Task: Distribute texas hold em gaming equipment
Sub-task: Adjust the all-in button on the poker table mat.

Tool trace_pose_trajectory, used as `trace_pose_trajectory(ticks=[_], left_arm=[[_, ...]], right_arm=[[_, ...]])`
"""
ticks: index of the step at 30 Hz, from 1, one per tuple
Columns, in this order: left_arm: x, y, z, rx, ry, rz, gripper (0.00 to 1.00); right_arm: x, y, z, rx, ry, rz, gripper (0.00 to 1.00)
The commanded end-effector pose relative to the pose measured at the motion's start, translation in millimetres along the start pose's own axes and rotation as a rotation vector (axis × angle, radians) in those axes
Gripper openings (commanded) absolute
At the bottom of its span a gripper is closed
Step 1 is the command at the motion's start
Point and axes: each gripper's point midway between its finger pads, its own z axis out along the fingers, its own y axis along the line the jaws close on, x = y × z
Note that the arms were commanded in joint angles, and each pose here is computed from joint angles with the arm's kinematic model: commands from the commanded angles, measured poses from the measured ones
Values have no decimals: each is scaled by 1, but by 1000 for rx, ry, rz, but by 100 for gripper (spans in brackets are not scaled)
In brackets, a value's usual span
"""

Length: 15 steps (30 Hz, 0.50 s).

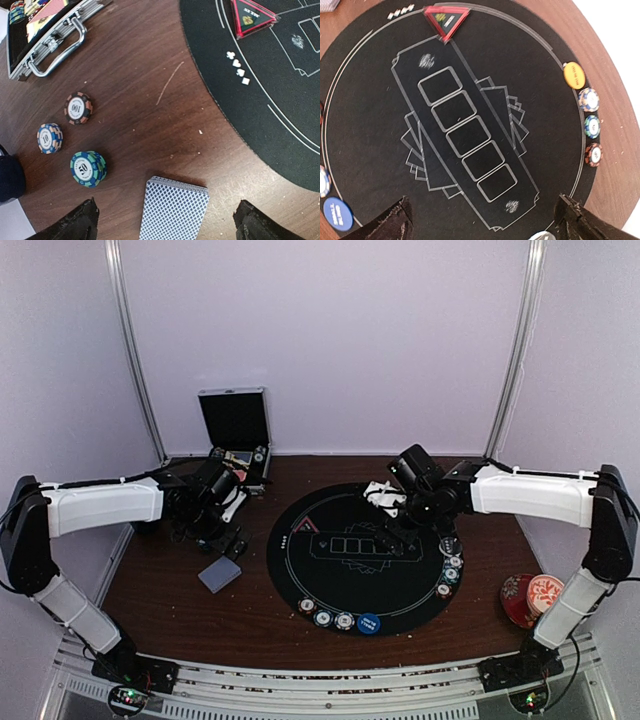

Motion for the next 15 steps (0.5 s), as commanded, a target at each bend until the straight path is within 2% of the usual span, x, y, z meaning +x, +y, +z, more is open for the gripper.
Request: trace_pose_trajectory(ticks=[1, 7, 15], left_arm=[[4, -9, 2, 60, 2, 61, 98], [8, -18, 6, 108, 8, 114, 98], [29, -21, 33, 101, 127, 146, 98]], right_arm=[[-21, -14, -13, 73, -92, 49, 100], [-25, -13, -24, 61, -120, 46, 100], [-32, -15, -43, 62, -182, 47, 100]])
